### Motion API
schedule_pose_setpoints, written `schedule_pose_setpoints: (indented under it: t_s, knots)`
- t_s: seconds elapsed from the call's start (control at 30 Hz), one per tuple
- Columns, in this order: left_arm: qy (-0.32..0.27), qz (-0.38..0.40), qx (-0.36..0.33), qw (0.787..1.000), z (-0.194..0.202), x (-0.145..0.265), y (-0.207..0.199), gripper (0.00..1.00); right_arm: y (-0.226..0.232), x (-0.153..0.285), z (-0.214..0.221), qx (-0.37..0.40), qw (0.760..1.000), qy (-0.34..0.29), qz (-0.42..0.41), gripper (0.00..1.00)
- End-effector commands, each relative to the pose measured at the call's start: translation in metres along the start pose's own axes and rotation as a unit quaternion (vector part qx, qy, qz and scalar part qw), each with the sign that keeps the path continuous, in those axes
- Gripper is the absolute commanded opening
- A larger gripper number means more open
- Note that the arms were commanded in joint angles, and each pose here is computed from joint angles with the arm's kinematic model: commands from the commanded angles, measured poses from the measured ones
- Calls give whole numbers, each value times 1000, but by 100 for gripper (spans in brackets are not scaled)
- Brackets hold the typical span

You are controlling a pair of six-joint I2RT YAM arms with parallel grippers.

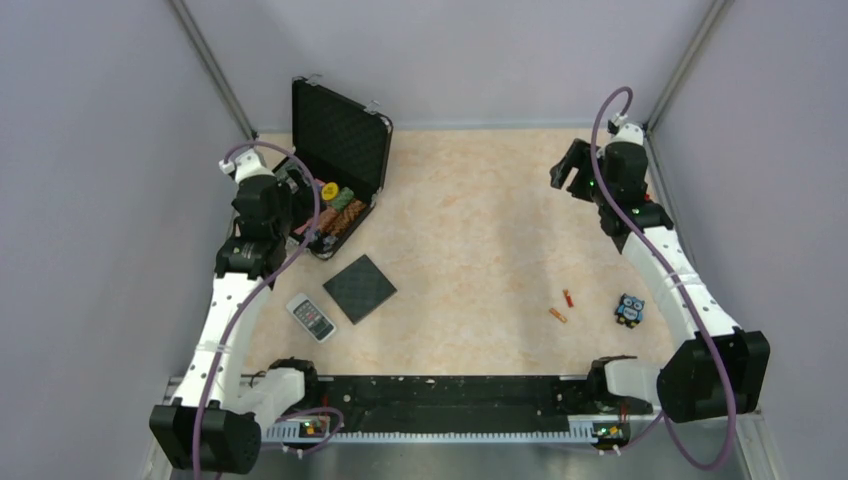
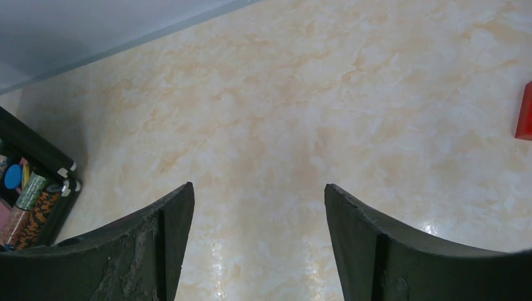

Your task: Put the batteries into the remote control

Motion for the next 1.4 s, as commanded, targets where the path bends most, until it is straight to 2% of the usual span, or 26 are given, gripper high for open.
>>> schedule_pose_setpoints:
  t_s: [0.0,0.17,0.37,0.47,0.57,0.67,0.77,1.03,1.37]
  knots:
    - [-10,-16,40,999,2,7,4,99,-5,8,-1,-22,999,-15,19,75]
    - [-24,-132,89,987,16,11,31,99,-3,5,11,-44,998,42,22,76]
    - [64,-216,122,967,61,18,56,99,1,4,34,-71,991,110,-1,74]
    - [108,-267,131,949,84,25,69,99,-1,6,48,-93,986,135,3,74]
    - [150,-322,155,922,106,37,80,99,-3,8,60,-106,982,158,4,75]
    - [189,-326,169,910,123,41,82,98,-5,9,70,-114,978,172,6,77]
    - [203,-332,175,904,139,37,88,99,-7,10,78,-116,976,182,7,78]
    - [258,-352,167,884,175,9,97,98,-9,11,85,-118,974,191,8,79]
    - [249,-374,164,878,188,-7,111,90,-11,14,91,-121,973,198,14,77]
Point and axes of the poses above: each gripper's point midway between its finger pads, its own x axis back along the fingers, its own y axis along the line the jaws close on, z = x × y, the point moved 8 cm from there along x, back along the fingers, and after that the axes turned 1 degree about x, right-handed, at the moved point
